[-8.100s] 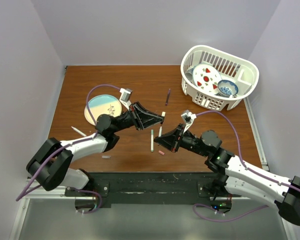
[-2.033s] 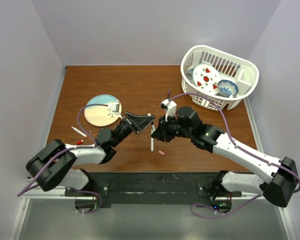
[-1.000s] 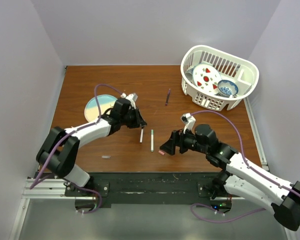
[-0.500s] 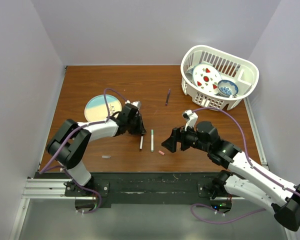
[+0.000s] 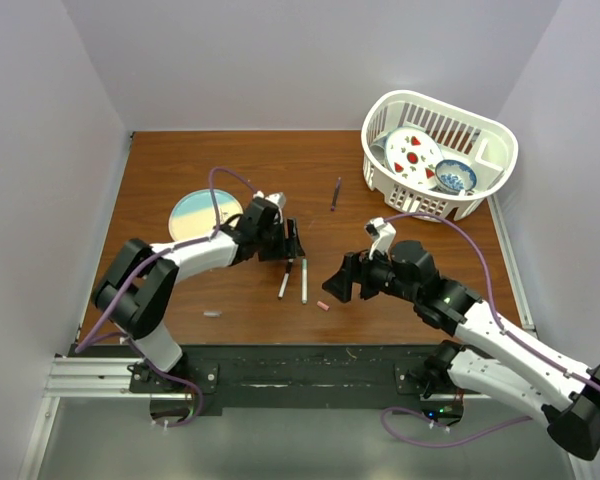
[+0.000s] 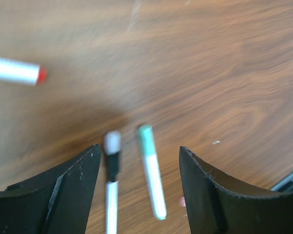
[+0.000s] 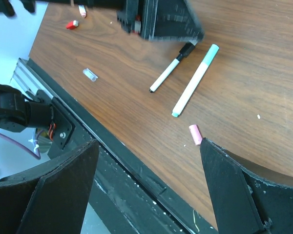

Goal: Insert the pens into the pen caps

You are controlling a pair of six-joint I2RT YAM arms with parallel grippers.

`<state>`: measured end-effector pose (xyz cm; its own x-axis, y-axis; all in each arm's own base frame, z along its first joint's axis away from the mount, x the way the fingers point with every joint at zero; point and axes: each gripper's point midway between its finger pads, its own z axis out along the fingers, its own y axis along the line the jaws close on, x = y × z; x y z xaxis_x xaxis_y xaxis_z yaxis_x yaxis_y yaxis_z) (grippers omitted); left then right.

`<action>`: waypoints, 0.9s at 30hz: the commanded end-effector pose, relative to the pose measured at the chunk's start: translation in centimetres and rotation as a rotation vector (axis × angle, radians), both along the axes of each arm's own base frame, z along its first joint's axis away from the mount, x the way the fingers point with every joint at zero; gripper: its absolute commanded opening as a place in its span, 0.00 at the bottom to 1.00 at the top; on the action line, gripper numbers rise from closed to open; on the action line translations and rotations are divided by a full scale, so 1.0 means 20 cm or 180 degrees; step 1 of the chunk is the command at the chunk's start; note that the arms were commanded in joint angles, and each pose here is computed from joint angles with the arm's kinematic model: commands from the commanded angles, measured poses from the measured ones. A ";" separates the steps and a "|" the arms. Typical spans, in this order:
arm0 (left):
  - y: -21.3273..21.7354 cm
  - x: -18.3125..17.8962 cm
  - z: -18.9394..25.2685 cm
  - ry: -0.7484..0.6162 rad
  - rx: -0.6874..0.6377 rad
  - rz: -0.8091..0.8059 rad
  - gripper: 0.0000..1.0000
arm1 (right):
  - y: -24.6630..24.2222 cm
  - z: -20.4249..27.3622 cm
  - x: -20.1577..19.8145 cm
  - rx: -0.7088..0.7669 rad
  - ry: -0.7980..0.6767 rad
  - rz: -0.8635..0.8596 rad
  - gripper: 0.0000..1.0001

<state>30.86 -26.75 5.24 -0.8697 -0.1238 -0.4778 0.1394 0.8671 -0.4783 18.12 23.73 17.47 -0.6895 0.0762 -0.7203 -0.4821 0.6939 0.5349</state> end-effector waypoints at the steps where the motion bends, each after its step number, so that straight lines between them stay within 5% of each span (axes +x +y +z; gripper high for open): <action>1: -0.13 0.21 0.33 -0.0534 -0.0131 -0.0307 0.70 | 0.01 0.14 0.02 0.0182 -0.0124 -0.0037 0.88; 11: -0.30 0.57 0.73 -0.1571 -0.0083 -0.0638 0.69 | -0.04 0.28 -0.01 0.0295 -0.0359 -0.0072 0.88; 17: -0.47 0.67 0.49 -0.1346 -0.0298 -0.0817 0.62 | -0.12 0.36 0.00 0.0283 -0.0769 -0.0154 0.88; 27: -0.55 0.89 0.27 -0.1343 -0.0090 -0.0750 0.62 | -0.14 0.35 -0.01 0.0208 -0.0760 -0.0191 0.88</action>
<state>45.59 -36.84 7.44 -0.6984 0.0562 -0.7135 0.4757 0.7813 -0.4040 17.67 21.12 23.18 -0.5286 0.1531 -0.8349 -0.5494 0.6881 0.4740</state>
